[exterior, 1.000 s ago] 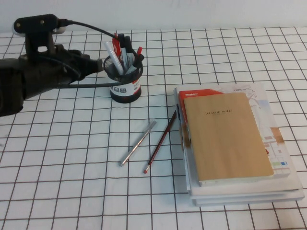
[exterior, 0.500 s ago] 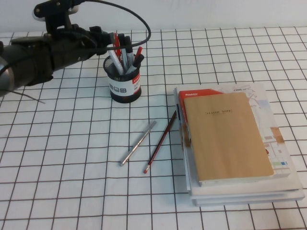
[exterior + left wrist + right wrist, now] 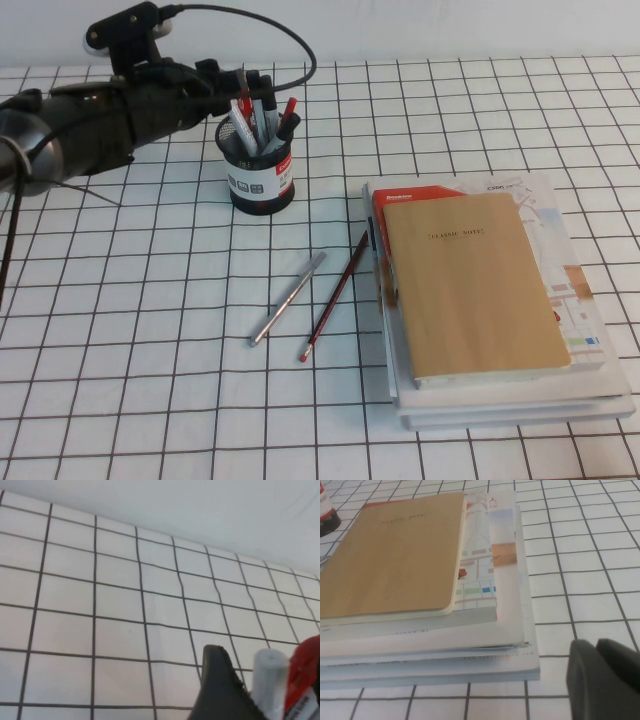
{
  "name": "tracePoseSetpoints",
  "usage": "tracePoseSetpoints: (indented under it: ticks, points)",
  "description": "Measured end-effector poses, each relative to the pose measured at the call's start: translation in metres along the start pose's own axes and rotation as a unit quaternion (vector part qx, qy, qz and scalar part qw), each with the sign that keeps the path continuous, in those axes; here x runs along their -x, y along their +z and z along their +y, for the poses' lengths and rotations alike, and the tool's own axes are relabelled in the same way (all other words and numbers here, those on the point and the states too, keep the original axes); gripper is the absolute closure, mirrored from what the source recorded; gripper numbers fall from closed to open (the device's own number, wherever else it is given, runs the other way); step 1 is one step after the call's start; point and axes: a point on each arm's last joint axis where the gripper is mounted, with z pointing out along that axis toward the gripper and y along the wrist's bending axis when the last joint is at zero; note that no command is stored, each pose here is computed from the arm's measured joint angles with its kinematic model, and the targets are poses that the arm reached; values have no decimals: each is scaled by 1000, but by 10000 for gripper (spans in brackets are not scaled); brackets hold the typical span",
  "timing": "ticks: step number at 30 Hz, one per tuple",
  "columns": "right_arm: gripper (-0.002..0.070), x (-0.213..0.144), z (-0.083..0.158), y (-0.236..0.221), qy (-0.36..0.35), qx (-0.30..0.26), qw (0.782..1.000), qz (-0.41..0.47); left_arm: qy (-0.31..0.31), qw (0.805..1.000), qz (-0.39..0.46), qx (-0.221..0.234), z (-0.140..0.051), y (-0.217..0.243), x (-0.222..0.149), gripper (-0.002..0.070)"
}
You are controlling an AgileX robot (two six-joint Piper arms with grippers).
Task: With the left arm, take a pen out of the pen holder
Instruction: 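Take a marker out of the pen holder and lay it on the table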
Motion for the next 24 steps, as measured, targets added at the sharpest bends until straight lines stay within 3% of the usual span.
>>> tracePoseSetpoints:
  ticks: [24]
  points:
    - [691, 0, 0, 0, 0, 0, 1000, 0, -4, 1000, 11, 9, 9, 28, -13, 353]
